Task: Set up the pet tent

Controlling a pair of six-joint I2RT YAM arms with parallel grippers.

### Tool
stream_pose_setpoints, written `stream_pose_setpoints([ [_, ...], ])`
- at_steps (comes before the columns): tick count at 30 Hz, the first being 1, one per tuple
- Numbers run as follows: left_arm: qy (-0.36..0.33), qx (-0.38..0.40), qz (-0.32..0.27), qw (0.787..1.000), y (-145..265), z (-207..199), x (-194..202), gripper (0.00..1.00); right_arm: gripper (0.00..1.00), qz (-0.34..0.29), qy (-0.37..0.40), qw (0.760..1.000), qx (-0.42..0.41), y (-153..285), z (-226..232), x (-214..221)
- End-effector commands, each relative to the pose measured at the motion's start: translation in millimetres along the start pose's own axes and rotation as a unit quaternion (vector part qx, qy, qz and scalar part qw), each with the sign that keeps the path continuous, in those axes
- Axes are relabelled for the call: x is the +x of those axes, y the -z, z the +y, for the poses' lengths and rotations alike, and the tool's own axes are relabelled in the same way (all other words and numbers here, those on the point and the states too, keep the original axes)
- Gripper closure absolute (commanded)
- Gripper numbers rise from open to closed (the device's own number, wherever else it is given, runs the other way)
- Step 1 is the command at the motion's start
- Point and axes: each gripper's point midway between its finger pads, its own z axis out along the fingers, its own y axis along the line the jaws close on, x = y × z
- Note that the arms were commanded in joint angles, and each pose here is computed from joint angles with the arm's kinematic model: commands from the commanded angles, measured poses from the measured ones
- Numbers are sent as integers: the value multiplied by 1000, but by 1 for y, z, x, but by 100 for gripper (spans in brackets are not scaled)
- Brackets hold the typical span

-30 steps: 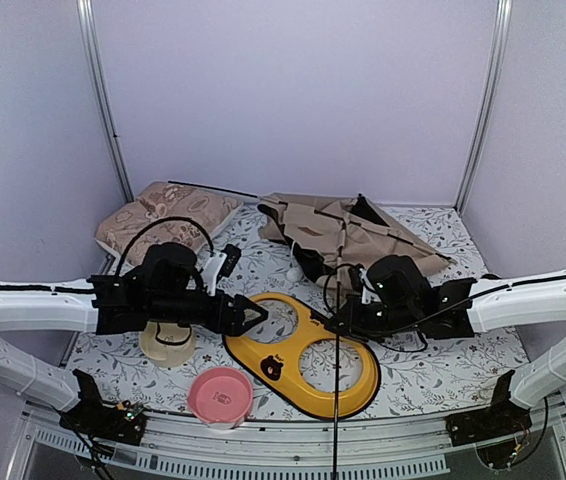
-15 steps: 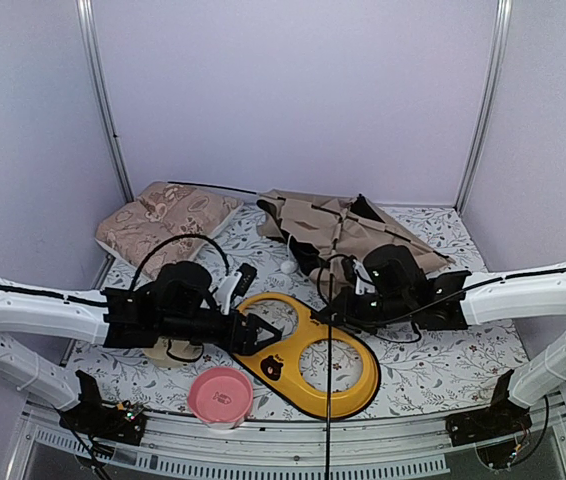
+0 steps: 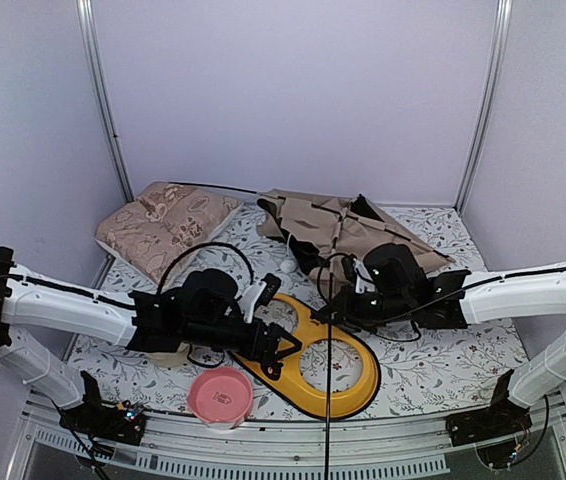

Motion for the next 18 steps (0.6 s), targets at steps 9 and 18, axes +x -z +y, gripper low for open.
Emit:
stream_pose_setpoints([
  [9,-56,66,22,996,-36,-51,-6,35,100,-69,30,996,-54,-1,47,-52],
  [18,-65,72,36,995,-42,-54,-3,63,100,-73,34,995,-55,-8,52,-62],
])
